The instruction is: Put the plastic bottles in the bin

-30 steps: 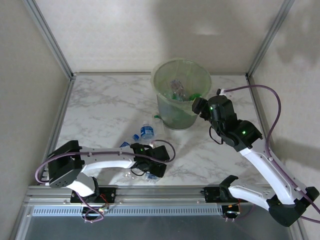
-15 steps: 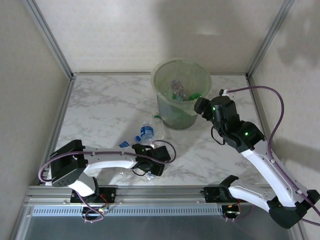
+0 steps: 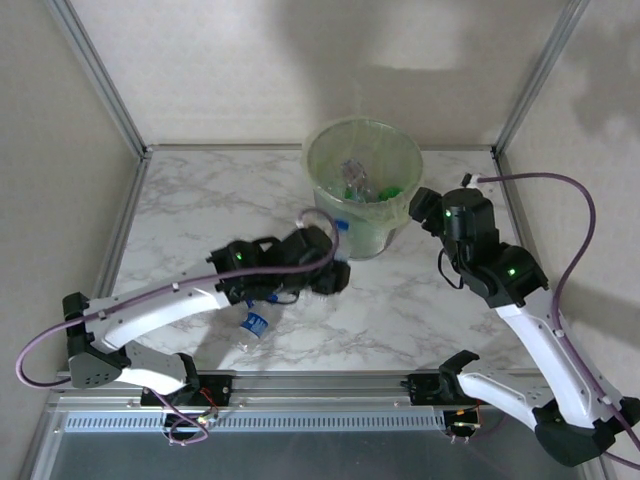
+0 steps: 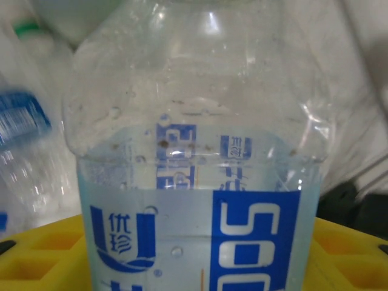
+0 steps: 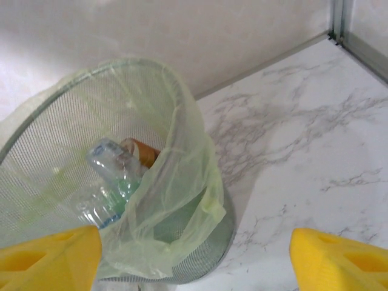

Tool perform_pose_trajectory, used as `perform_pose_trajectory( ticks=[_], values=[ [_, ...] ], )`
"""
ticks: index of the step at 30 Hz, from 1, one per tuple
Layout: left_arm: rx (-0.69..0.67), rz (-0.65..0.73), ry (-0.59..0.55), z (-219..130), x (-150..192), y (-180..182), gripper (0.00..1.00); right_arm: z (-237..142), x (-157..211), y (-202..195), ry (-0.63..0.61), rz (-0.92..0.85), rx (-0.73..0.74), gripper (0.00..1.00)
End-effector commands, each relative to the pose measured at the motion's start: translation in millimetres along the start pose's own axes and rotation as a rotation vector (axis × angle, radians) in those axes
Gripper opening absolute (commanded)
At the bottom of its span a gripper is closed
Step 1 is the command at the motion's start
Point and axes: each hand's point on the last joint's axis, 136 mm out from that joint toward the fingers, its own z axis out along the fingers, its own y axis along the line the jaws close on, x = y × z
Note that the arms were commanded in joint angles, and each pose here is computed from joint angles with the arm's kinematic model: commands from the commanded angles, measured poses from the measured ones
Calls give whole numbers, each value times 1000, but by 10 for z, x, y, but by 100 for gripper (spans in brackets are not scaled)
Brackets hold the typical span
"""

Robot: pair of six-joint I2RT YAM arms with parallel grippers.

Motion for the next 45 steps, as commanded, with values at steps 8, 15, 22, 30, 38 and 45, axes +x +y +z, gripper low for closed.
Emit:
perform_pose_trajectory(
  ticks=[8, 15, 22, 30, 38, 45],
  values=[
    [-40, -42, -314, 58, -1667, 22, 59, -67, 5, -62, 1, 46, -12, 78],
    [-31, -114, -347, 471, -2271, 130, 60, -107, 20, -95, 15, 36, -5, 78],
    [-23, -113, -291, 807, -2294, 132, 71, -118, -18, -80, 7, 31, -6, 79],
    [-63, -113, -341, 473, -2327, 214, 84, -132, -83, -9, 2, 17, -27, 79],
    [-159, -171, -560, -438, -2399, 649, 95, -50, 20, 324, 70, -36, -164, 76],
    [-192, -362, -681, -967, -1987, 1585, 100, -94, 326, 794, 128, -152, -295, 76]
  ],
)
